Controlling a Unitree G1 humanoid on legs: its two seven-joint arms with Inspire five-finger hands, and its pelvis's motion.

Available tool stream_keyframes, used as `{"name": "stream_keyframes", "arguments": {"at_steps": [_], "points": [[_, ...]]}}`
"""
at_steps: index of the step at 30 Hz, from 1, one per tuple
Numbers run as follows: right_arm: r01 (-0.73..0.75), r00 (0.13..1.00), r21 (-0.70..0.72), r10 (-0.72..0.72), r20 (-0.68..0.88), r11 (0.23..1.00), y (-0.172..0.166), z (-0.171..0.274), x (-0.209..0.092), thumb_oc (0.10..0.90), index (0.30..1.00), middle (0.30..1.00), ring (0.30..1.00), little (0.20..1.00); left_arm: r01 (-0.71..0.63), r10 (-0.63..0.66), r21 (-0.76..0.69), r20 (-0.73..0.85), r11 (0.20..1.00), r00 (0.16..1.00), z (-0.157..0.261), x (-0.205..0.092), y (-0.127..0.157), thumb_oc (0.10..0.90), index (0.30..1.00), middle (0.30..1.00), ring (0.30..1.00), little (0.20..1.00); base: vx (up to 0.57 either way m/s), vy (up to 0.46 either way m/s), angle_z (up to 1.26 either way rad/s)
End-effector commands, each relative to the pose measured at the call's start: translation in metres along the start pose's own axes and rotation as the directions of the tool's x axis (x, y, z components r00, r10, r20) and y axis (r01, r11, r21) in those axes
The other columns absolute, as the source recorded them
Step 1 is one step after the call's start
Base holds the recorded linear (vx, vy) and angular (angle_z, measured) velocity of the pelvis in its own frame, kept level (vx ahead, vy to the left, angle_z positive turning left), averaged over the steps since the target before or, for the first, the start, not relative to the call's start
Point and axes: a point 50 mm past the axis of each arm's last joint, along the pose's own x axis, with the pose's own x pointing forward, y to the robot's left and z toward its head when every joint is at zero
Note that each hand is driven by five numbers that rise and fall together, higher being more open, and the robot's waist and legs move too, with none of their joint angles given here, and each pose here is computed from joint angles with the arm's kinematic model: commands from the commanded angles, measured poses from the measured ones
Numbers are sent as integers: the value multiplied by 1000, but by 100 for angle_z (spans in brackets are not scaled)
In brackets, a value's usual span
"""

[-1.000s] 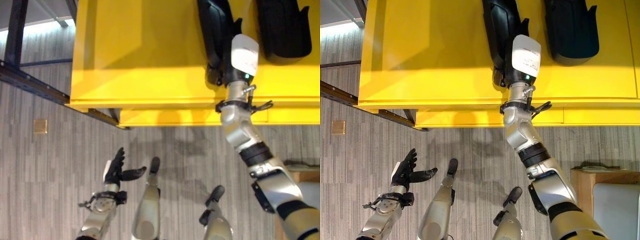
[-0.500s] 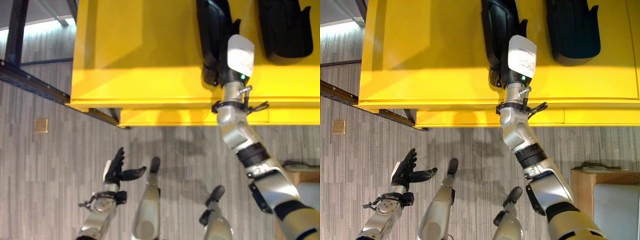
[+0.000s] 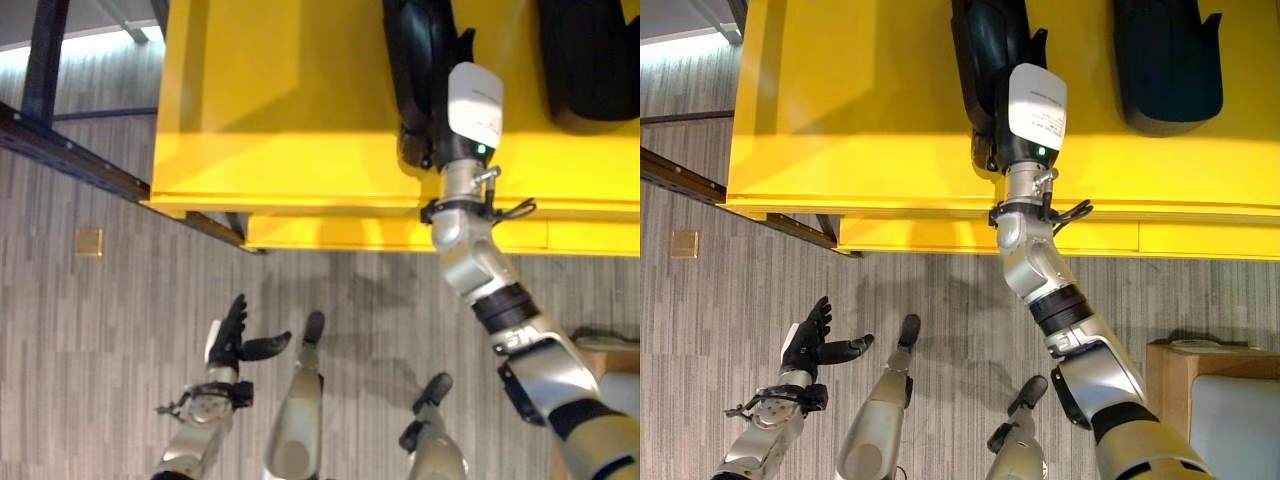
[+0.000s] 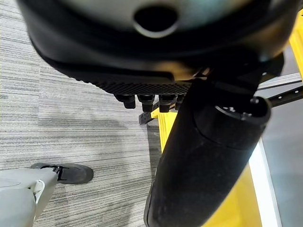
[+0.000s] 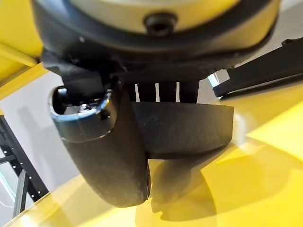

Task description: Move parts from the plastic box to the shelf.

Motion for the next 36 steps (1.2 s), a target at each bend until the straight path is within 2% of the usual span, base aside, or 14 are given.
{"name": "stream_keyframes", "arguments": {"at_steps": [1, 10, 11, 23, 32, 36], "points": [[206, 940, 44, -211, 269, 977, -49, 58, 30, 400, 300, 300, 300, 300, 8, -8, -1, 140, 1000, 990, 24, -1, 1, 900, 1000, 1000, 1000, 1000, 0, 0, 0], [167, 952, 76, -181, 247, 983, -40, 59, 27, 400, 300, 300, 300, 300, 4, -3, -5, 137, 1000, 991, 24, -1, 1, 900, 1000, 1000, 1000, 1000, 0, 0, 0], [137, 961, 109, -158, 227, 985, -35, 59, 26, 900, 1000, 1000, 1000, 1000, 4, -3, -7, 133, 1000, 991, 23, -2, 0, 900, 1000, 1000, 1000, 1000, 0, 0, 0], [142, 962, 243, -192, 194, 960, -39, 64, 22, 900, 1000, 1000, 1000, 1000, -14, 15, -8, 119, 1000, 993, 21, -2, 1, 900, 1000, 1000, 1000, 1000, 0, 0, 0], [89, 928, 543, -268, 260, 835, -61, 95, 4, 900, 1000, 1000, 1000, 1000, -41, 41, 5, 83, 999, 996, 14, -4, 3, 900, 1000, 1000, 1000, 1000, 0, 0, 0], [55, 907, 626, -301, 295, 778, -70, 105, -6, 900, 1000, 1000, 1000, 1000, -49, 49, 1, 73, 999, 996, 13, -6, 4, 900, 1000, 1000, 1000, 1000, 5, -5, -5]]}}
